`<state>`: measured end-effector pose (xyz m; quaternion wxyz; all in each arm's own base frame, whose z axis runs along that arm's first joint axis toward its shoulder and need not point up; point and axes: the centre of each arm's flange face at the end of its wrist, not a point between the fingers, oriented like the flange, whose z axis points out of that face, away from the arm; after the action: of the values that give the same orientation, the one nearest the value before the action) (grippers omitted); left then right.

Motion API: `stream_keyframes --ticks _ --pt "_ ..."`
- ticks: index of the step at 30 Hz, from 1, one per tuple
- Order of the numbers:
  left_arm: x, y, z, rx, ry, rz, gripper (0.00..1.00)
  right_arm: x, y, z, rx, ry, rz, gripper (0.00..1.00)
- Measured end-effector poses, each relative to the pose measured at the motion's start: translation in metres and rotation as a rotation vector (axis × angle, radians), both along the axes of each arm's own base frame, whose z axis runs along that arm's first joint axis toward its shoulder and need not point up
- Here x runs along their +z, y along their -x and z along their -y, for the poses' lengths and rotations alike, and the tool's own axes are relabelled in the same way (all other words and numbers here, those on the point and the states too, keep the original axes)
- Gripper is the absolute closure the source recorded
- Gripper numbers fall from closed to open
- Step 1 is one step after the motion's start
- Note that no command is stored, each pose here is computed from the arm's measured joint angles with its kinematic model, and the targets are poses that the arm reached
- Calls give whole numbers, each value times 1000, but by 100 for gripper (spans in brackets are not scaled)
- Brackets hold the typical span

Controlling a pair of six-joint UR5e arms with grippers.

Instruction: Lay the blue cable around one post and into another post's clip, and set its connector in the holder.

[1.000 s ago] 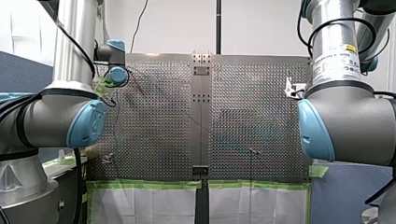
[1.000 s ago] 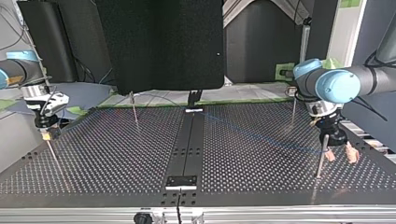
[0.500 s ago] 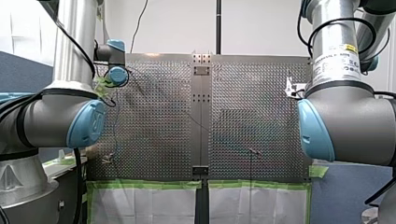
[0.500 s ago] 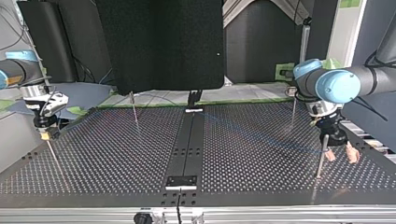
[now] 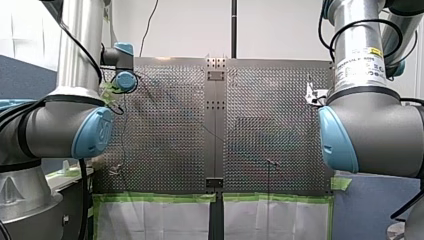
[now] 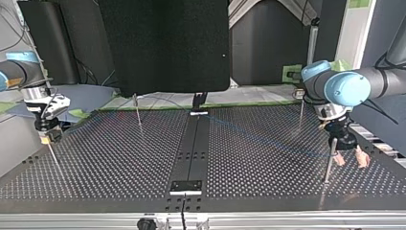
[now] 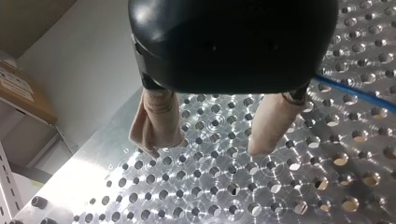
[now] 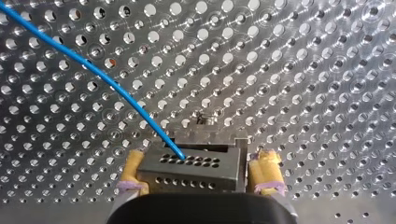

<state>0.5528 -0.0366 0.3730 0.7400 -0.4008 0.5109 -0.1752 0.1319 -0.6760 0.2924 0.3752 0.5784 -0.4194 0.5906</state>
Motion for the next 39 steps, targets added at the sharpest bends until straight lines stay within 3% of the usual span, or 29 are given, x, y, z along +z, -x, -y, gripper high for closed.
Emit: stream_keyframes --ticks 10,19,25,29,33,39 --pt "0 1 -1 5 4 -2 0 0 0 0 0 0 0 1" --pt "9 9 -1 35 15 0 0 0 0 0 0 0 0 1" --pt "7 18 4 48 -2 -51 0 0 0 0 0 0 0 1" --pt "-7 26 11 26 -21 -118 0 0 0 0 0 0 0 1" --pt "-26 36 17 -15 -5 -182 0 0 0 0 0 0 0 1" --pt "-32 40 21 -65 43 -190 0 0 0 0 0 0 0 1"
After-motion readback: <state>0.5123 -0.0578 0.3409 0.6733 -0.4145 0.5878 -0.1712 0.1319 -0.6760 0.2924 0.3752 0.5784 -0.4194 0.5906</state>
